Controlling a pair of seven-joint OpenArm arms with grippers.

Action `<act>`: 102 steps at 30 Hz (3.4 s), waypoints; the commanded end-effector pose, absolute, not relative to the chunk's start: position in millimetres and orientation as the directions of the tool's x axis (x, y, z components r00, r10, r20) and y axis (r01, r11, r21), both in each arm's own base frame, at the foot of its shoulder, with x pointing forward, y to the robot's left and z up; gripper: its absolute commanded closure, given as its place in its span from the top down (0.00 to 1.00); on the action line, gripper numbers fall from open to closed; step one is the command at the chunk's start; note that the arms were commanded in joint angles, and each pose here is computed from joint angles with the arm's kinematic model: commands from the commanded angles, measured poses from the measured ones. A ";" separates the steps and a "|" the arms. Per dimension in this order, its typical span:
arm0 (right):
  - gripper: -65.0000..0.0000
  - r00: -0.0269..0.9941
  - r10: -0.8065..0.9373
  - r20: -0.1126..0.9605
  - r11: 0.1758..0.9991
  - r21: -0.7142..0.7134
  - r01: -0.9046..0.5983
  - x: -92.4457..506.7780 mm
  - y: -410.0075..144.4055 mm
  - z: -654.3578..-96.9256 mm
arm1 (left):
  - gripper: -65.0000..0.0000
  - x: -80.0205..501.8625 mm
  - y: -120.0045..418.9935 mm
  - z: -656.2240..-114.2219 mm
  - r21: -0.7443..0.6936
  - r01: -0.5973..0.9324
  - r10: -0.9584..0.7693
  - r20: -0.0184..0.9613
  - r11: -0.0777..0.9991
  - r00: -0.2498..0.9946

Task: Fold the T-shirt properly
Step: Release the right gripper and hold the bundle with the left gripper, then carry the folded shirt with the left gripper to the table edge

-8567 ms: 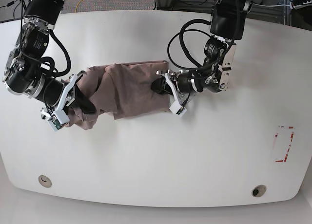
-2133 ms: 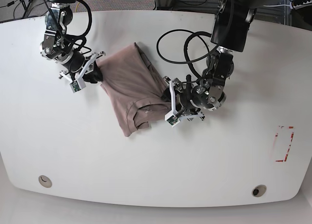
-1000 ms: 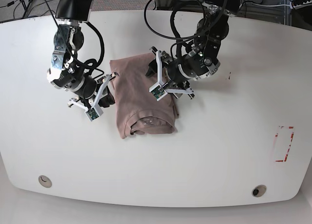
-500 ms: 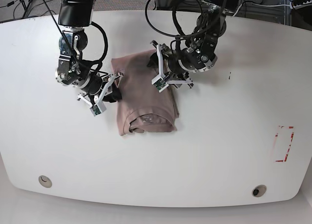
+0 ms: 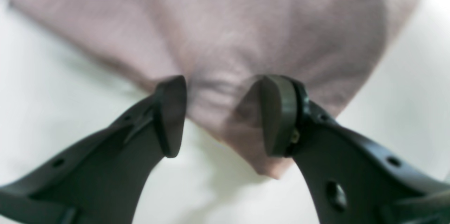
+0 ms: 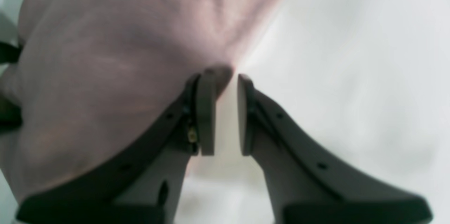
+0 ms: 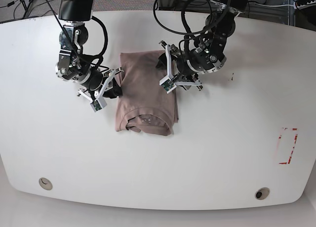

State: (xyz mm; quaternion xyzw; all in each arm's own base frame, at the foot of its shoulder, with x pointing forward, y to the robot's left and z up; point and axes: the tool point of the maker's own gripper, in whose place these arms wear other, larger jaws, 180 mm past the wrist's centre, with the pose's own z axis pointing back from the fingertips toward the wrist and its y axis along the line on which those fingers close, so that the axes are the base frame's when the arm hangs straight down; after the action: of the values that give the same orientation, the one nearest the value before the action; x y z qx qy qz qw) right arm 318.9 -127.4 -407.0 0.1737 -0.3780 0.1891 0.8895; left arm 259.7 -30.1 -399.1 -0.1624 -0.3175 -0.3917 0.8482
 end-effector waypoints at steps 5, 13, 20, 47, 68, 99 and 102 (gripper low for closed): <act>0.15 0.529 0.278 0.802 0.863 0.033 -0.503 339.6 -138.8 -352.8 | 0.49 275.2 -33.9 -358.2 0.043 0.768 -0.553 0.720 0.639 0.420; 0.15 0.474 0.328 0.817 0.881 -0.083 -0.466 344.2 -161.4 -311.5 | 0.49 304.3 -38.9 -314.8 0.116 0.747 -0.518 0.788 0.654 0.332; 0.15 0.449 0.369 0.814 0.884 -0.157 -0.441 344.3 -181.3 -292.2 | 0.59 344.4 -56.6 -280.1 0.017 0.598 -0.289 0.886 0.801 0.362; 0.15 0.483 0.355 0.800 0.913 -0.187 -0.361 337.3 -221.5 -290.1 | 0.65 335.8 -127.1 -370.3 -0.082 0.589 -0.242 0.859 0.804 0.451; 0.15 0.492 0.357 0.794 0.913 -0.186 -0.362 333.8 -222.4 -293.4 | 0.65 321.5 -5.2 -468.4 0.086 0.491 -0.413 0.676 0.867 0.611; 0.15 0.501 0.338 0.797 0.924 -0.180 -0.337 329.4 -230.8 -293.4 | 0.65 275.9 320.6 -438.0 0.332 0.418 -0.528 0.401 0.846 0.749; 0.15 0.500 0.340 0.797 0.924 -0.184 -0.335 329.4 -232.0 -292.5 | 0.65 262.4 347.7 -445.3 0.310 0.385 -0.483 0.368 0.869 0.795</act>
State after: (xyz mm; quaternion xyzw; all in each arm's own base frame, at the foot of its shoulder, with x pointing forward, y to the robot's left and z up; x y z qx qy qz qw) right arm 321.2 -229.8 -311.1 0.0045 -0.4342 0.1897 0.8806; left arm 304.6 305.8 -416.6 0.0619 -0.3368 -0.2215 0.9131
